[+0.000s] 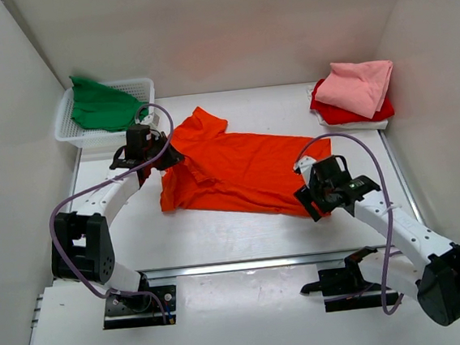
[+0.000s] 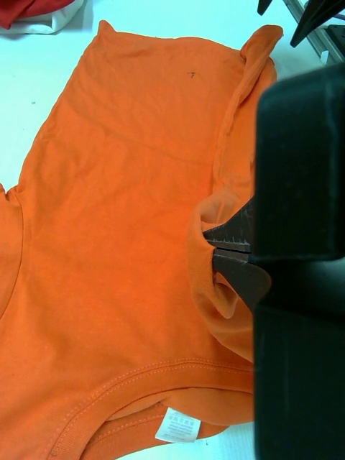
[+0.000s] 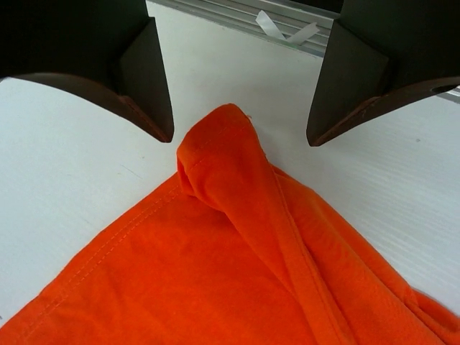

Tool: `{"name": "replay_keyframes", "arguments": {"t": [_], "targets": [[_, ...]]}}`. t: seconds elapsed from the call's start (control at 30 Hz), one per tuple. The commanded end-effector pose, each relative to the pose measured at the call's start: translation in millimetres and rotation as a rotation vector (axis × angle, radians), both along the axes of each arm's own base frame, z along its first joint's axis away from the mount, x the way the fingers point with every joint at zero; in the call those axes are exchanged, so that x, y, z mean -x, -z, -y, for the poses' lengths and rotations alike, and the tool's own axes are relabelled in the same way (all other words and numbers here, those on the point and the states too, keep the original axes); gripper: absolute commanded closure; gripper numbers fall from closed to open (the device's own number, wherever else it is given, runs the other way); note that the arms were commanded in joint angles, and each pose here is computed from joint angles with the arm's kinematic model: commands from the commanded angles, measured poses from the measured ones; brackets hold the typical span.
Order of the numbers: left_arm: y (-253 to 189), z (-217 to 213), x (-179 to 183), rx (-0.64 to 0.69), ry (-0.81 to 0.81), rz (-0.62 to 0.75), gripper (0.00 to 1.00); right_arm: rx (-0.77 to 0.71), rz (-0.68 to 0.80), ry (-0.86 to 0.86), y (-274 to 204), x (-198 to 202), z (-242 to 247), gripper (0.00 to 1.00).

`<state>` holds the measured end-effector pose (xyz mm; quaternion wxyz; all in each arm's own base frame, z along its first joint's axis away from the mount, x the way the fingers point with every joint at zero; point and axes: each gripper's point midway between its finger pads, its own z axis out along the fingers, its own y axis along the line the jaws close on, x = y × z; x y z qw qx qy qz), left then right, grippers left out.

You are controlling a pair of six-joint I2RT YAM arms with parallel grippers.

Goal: Fold and stack the t-shirts
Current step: Flatten out the tshirt

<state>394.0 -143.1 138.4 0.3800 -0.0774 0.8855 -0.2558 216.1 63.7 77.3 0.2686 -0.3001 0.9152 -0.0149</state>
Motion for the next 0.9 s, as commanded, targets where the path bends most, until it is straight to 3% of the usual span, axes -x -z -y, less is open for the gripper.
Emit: {"name": "replay_keyframes", "arguments": {"t": [0.0, 0.27, 0.47, 0.5, 0.53, 0.87], "targets": [[-15.9, 0.7, 1.7, 0.012, 0.008, 0.043, 0.98, -0.011, 0.023, -0.031, -3.2, -8.8, -9.0, 0.28], [-16.0, 0.8, 1.3, 0.031, 0.011, 0.040, 0.98, 0.046, 0.019, 0.038, 10.5, -15.1, 3.8, 0.30], [-19.1, -3.2, -3.5, 0.029, -0.002, 0.054, 0.98, 0.058, -0.035, 0.079, 17.8, -13.2, 11.3, 0.43], [-20.9, -2.6, -3.2, 0.035, -0.002, 0.054, 0.98, 0.051, -0.032, 0.082, 15.1, -14.8, 10.9, 0.57], [-22.7, -3.4, -4.3, 0.040, -0.004, 0.057, 0.98, 0.058, -0.042, 0.104, 14.1, -13.1, 13.9, 0.99], [-61.5, -2.6, 8.9, 0.043, 0.026, 0.109, 1.00, -0.050, -0.102, 0.131, -26.9, 3.8, 6.3, 1.00]]}}
